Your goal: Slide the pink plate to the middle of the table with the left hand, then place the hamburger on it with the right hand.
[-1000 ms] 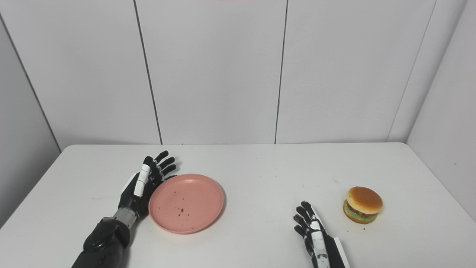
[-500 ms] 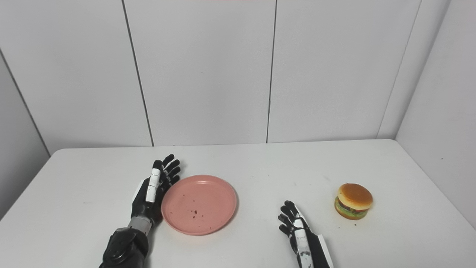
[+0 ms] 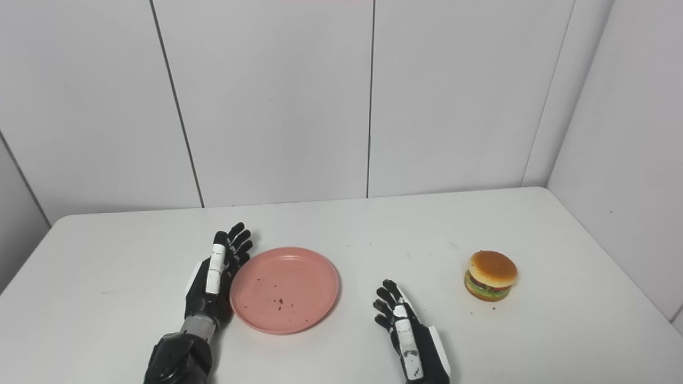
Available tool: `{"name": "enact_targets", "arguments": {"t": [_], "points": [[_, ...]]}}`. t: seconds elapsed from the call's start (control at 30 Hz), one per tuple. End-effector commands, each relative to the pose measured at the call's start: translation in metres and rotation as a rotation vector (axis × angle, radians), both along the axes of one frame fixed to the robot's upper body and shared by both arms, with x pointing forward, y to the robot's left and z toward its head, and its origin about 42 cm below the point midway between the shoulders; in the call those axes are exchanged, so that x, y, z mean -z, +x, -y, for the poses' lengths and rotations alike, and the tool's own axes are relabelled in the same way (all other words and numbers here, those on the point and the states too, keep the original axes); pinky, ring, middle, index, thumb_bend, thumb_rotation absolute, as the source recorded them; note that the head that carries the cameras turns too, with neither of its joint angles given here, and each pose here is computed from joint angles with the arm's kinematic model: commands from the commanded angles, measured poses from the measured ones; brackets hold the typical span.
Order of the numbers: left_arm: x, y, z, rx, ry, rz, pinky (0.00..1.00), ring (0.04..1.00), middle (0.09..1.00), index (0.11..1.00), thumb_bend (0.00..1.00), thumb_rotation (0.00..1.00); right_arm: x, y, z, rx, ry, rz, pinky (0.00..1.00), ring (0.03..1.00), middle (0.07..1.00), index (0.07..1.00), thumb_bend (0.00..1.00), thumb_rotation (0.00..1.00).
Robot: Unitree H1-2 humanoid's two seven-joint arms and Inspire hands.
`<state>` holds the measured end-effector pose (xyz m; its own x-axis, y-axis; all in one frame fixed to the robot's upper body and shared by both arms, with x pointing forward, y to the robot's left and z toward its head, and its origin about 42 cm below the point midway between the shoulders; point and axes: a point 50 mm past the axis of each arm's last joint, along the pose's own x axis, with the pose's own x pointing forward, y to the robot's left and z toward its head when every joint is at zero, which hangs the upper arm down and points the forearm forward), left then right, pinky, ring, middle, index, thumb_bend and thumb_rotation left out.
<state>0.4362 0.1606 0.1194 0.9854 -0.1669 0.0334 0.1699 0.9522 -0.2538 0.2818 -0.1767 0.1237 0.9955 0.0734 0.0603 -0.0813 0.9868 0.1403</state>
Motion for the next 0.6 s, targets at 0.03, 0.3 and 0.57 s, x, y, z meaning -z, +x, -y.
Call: {"name": "enact_targets", "arguments": {"t": [0.03,0.3,0.57], "points": [[-0.005,0.002,-0.004,-0.001,-0.002,0.007,0.97,0.937,0.923,0.882,0.99,0.87,-0.003,0.002,-0.009,-0.011,0.011,-0.014,0.89,0.891,0.904,0.912,0.88,1.00],[0.002,0.000,-0.008,-0.001,-0.028,0.015,0.95,0.938,0.911,0.863,0.98,0.85,-0.004,0.003,-0.005,0.040,-0.088,0.082,0.87,0.886,0.903,0.910,0.84,1.00],[0.006,0.001,-0.007,0.004,-0.062,0.024,0.98,0.943,0.902,0.853,0.97,0.84,-0.044,0.004,0.020,0.168,-0.358,0.341,0.77,0.838,0.872,0.864,0.77,1.00]]}}
